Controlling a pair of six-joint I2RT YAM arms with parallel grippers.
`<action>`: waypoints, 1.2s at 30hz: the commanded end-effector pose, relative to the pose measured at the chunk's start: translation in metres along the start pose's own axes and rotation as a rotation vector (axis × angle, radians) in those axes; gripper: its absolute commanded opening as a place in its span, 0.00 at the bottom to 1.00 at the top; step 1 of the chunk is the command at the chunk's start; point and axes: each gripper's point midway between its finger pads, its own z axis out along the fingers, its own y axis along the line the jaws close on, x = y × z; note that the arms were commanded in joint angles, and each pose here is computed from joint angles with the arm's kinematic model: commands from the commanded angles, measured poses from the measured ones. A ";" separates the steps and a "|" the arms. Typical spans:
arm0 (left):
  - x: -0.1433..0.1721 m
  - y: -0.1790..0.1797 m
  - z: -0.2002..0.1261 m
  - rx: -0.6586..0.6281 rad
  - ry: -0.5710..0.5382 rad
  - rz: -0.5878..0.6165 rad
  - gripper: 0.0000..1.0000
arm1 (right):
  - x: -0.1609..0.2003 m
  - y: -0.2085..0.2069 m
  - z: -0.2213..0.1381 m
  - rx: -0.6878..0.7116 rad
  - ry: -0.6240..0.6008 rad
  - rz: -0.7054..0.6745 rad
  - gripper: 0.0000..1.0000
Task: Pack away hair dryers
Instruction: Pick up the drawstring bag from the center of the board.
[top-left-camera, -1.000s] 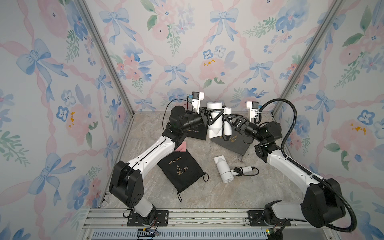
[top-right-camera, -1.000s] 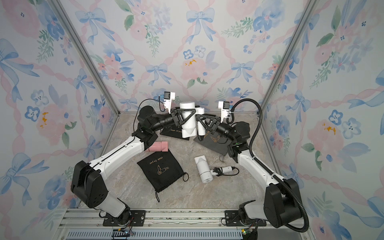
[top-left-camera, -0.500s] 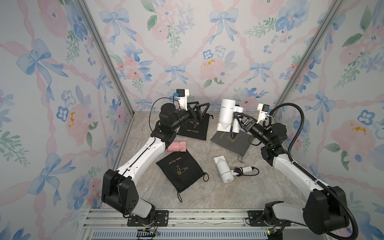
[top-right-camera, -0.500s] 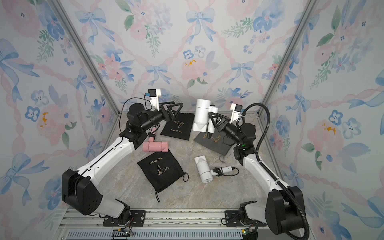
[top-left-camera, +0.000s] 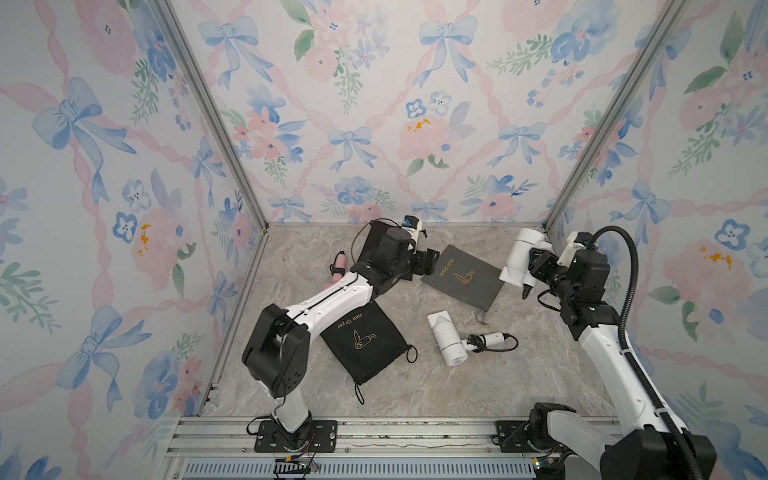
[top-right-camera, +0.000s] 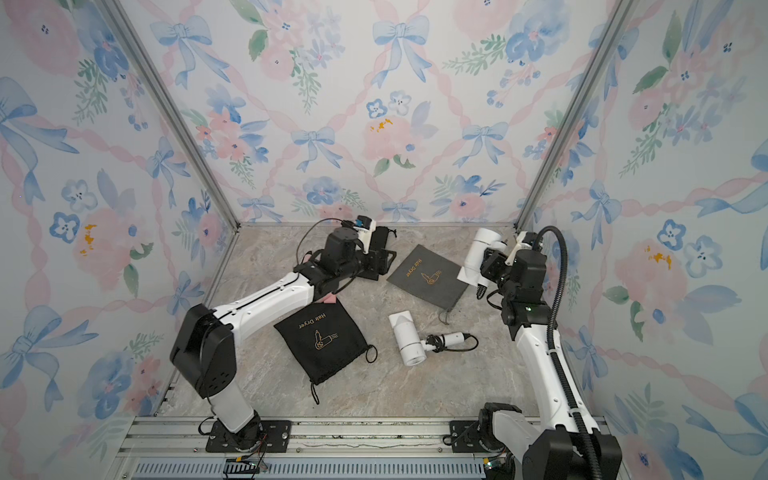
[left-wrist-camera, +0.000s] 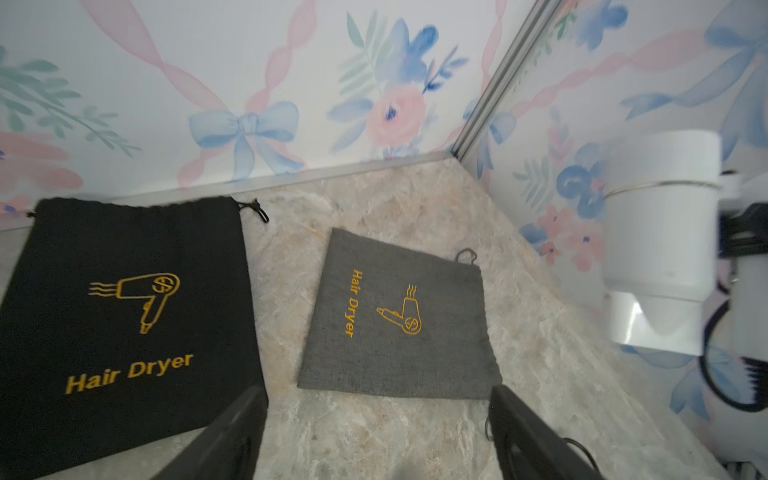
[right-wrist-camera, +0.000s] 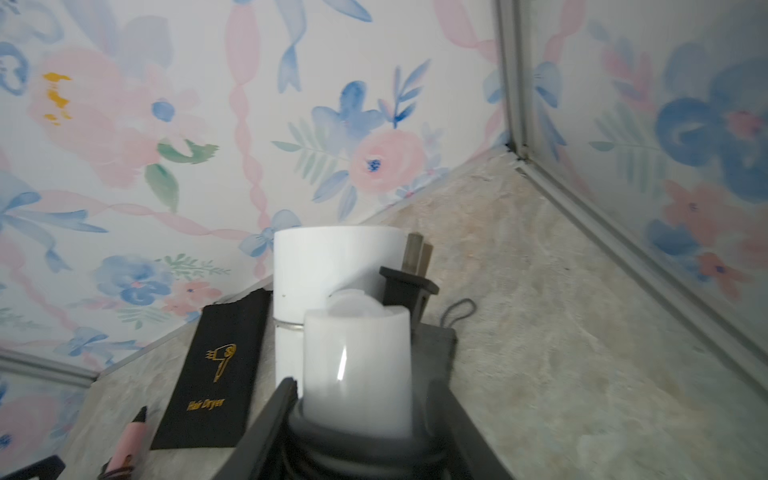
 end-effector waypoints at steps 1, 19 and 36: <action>0.021 -0.022 0.026 -0.066 0.064 0.126 0.85 | -0.014 -0.037 -0.015 0.130 -0.039 -0.004 0.28; 0.130 -0.133 0.132 -0.070 0.213 0.348 0.82 | -0.022 -0.102 -0.060 0.301 -0.072 0.054 0.29; 0.159 -0.115 0.182 -0.137 0.250 0.375 0.60 | -0.015 -0.074 -0.067 0.218 -0.026 0.026 0.29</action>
